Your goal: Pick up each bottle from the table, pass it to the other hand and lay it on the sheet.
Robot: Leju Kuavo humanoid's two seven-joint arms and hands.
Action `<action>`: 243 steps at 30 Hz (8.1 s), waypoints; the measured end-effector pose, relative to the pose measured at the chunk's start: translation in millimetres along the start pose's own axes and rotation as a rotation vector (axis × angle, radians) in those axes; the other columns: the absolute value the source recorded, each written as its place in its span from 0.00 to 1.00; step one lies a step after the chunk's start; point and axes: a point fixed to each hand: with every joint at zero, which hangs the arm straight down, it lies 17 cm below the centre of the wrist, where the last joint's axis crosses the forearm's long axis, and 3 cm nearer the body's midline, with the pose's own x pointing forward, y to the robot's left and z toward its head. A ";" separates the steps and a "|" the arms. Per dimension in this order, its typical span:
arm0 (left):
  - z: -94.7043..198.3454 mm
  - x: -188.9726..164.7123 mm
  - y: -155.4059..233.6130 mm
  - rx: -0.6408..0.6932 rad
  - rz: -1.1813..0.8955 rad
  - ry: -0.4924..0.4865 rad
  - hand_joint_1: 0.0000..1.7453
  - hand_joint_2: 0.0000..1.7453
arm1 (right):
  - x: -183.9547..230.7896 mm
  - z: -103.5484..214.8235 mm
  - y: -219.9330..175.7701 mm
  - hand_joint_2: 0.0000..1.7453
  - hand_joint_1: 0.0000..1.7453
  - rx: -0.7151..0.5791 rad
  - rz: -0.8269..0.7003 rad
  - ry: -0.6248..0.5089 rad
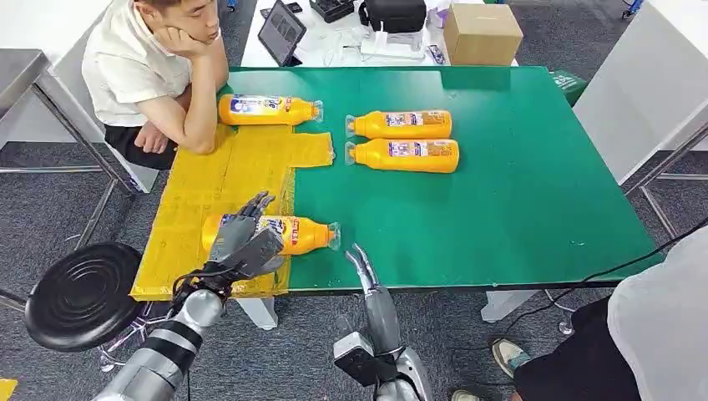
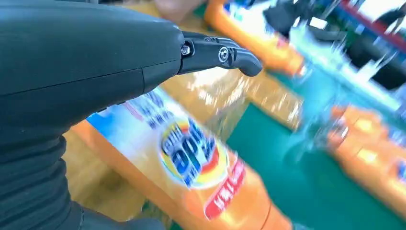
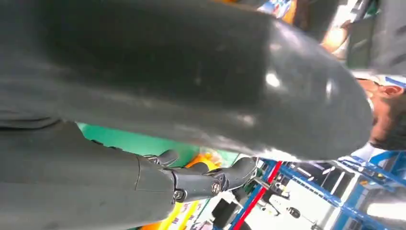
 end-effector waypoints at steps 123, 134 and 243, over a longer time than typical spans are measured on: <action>39.6 125.5 51.1 0.080 0.990 -0.286 0.00 1.00 | -252.9 -4.5 -206.3 1.00 0.98 0.331 0.911 0.467; 52.2 121.7 50.7 0.116 1.027 -0.294 0.00 1.00 | -241.2 7.2 -195.9 1.00 1.00 0.221 0.666 0.430; 67.8 168.1 23.0 0.038 1.355 -0.426 1.00 1.00 | -5.3 -56.8 53.8 0.00 0.00 0.381 -0.087 -0.064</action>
